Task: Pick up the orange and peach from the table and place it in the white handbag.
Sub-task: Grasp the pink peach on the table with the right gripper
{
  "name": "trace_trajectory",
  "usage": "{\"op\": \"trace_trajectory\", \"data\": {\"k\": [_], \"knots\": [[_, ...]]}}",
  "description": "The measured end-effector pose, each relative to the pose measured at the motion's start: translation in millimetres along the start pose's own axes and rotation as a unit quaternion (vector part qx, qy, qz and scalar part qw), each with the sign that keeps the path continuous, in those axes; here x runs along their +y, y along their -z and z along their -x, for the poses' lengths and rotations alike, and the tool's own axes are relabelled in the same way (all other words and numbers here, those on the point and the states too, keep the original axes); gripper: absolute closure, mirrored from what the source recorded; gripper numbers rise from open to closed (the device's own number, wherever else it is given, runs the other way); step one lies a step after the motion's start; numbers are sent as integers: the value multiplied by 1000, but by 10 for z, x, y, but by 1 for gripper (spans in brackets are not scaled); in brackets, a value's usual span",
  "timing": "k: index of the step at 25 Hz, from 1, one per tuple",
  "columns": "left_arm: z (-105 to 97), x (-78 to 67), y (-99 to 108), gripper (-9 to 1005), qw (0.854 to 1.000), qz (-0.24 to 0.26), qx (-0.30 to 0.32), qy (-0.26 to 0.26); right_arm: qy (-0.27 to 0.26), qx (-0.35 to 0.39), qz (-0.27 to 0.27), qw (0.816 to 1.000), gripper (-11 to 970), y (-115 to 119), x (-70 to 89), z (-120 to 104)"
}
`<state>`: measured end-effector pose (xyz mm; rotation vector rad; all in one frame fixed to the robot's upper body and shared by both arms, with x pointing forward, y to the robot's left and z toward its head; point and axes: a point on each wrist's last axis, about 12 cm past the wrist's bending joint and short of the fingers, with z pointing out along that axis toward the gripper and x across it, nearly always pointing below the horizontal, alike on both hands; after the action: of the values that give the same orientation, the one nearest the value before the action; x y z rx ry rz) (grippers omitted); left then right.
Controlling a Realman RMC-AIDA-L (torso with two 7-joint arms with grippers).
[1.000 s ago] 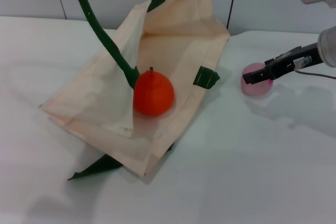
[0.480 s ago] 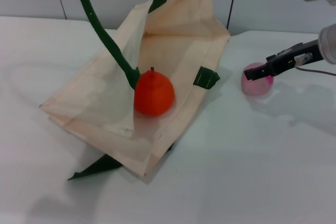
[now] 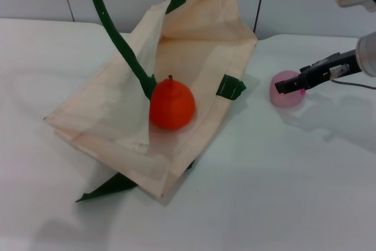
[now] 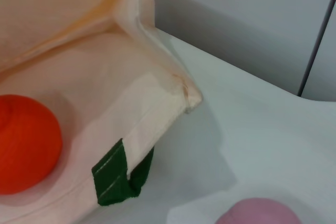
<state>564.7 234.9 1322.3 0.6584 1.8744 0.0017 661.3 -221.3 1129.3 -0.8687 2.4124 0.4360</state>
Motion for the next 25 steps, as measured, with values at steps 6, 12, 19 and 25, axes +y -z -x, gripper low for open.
{"op": "trace_trajectory", "data": {"k": [6, 12, 19, 25], "knots": [[9, -3, 0, 875, 1000, 0, -1, -1, 1, 2, -4, 1000, 130, -56, 15, 9], [13, -4, 0, 875, 1000, -1, -2, -1, 7, 3, -5, 1000, 160, -116, 50, 35], [19, -6, -1, 875, 1000, -1, -2, -2, 11, 3, -6, 1000, 201, -130, 61, 45], [7, -2, 0, 875, 1000, 0, -1, -1, 8, 3, -7, 1000, 258, -117, 43, 38]]}}
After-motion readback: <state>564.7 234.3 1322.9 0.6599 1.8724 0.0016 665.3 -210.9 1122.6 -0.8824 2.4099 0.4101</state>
